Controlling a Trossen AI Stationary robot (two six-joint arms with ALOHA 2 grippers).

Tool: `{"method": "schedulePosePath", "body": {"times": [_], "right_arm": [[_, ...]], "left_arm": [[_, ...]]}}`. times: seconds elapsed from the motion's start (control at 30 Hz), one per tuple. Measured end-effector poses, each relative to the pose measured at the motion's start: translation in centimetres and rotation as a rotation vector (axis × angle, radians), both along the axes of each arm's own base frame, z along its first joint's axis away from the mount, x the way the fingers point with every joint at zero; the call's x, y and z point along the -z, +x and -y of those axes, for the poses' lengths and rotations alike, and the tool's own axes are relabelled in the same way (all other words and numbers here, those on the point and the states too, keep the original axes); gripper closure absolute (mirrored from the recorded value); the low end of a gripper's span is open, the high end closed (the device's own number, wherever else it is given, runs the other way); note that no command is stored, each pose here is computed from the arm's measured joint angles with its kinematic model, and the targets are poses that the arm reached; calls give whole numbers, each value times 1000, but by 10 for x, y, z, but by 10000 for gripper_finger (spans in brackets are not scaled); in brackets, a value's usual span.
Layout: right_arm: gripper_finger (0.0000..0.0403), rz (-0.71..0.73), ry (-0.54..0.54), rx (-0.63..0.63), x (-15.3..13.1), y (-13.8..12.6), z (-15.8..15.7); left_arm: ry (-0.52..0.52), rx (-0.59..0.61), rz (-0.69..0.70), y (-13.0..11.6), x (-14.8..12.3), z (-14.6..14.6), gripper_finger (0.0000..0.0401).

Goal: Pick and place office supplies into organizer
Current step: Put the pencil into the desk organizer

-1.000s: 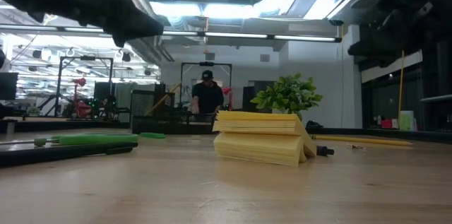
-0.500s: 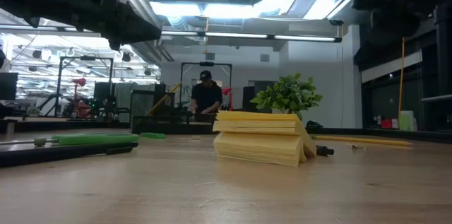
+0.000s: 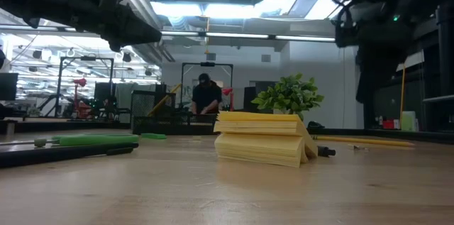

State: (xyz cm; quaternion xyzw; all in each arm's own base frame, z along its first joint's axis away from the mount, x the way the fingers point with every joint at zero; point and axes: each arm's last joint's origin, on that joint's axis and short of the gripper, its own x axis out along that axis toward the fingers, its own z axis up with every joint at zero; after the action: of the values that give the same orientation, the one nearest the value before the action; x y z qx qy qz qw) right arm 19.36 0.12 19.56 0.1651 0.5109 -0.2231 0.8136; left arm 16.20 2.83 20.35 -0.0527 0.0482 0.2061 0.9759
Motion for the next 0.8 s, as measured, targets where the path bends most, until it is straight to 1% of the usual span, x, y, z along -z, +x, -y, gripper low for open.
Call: {"method": "schedulePosePath", "body": {"times": [0.1,0.2,0.37,0.47,0.5,0.7,0.8], "right_arm": [[244,-49,0,34,8,4,7],[236,-92,1,70,14,5,14],[234,-140,8,111,22,6,26],[234,-151,79,119,26,8,31],[234,-159,87,125,27,8,32],[234,-204,93,168,38,11,43],[234,-221,89,163,43,13,47]], "left_arm": [[0,0,-2,0,0,0,335],[-1,0,-5,0,1,0,335],[-1,0,-6,0,1,0,335],[-1,0,-6,0,1,0,335],[-1,0,-6,0,1,0,335],[-3,0,-6,0,1,0,335],[-3,0,-5,0,1,0,335]]}}
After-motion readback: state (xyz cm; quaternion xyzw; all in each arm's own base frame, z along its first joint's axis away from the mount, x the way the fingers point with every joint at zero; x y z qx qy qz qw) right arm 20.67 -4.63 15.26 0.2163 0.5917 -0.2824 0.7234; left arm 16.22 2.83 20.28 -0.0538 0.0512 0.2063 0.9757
